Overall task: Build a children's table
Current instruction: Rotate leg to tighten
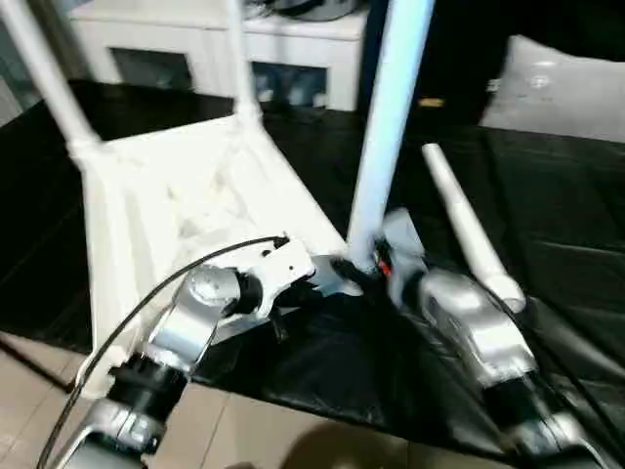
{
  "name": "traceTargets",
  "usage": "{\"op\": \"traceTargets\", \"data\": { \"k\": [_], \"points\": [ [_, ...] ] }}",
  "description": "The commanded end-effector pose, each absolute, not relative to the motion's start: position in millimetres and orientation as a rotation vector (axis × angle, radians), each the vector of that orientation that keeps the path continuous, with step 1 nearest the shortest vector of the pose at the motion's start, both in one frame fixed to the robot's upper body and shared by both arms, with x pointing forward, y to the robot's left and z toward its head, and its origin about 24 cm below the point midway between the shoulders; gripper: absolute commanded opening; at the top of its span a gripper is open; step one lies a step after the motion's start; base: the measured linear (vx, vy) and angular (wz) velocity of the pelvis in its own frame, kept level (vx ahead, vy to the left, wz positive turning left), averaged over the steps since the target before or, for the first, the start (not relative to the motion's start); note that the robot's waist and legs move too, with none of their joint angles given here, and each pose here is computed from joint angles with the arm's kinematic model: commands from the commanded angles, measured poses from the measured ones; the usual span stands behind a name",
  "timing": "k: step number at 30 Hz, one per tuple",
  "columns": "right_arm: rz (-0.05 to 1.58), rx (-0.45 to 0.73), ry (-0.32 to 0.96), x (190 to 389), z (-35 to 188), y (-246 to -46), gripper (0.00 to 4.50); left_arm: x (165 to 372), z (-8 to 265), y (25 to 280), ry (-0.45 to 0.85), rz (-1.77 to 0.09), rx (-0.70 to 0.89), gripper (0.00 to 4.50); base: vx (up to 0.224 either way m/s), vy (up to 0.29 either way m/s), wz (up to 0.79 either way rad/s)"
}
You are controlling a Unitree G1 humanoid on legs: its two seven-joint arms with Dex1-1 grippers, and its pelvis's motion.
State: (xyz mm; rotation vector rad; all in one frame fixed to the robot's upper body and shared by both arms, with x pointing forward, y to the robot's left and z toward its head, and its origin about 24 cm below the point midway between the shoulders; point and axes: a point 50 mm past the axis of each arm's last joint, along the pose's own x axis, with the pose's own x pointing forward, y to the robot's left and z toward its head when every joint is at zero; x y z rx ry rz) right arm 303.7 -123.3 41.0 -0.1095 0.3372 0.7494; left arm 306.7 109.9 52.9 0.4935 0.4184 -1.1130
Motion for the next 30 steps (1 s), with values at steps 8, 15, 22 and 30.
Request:
{"op": "traceTargets", "data": {
  "k": [8, 15, 22, 30],
  "points": [
    [0.836, -0.149, 0.288, 284.2, 43, -154.0, 4.36, 318, 64, 118, 0.375, -1.214, 0.62, 0.0, 0.0, 0.0, 0.0],
    [0.984, -0.198, 0.22, 284.2, 68, -164.6, 4.44, 311, 61, 118, 0.37, -1.438, 0.702, 0.0, 0.0, 0.0, 0.0],
    [1.155, -0.252, 0.253, 280.1, 71, -155.3, 4.44, 308, 60, 118, 0.372, -1.543, 0.784, 0.0, 0.0, 0.0, 0.0],
    [1.199, -0.209, 0.289, 284.0, 66, -147.0, 3.91, 307, 61, 114, 0.355, -1.6, 0.809, 0.0, 0.0, 0.0, 0.0]
  ]
}}
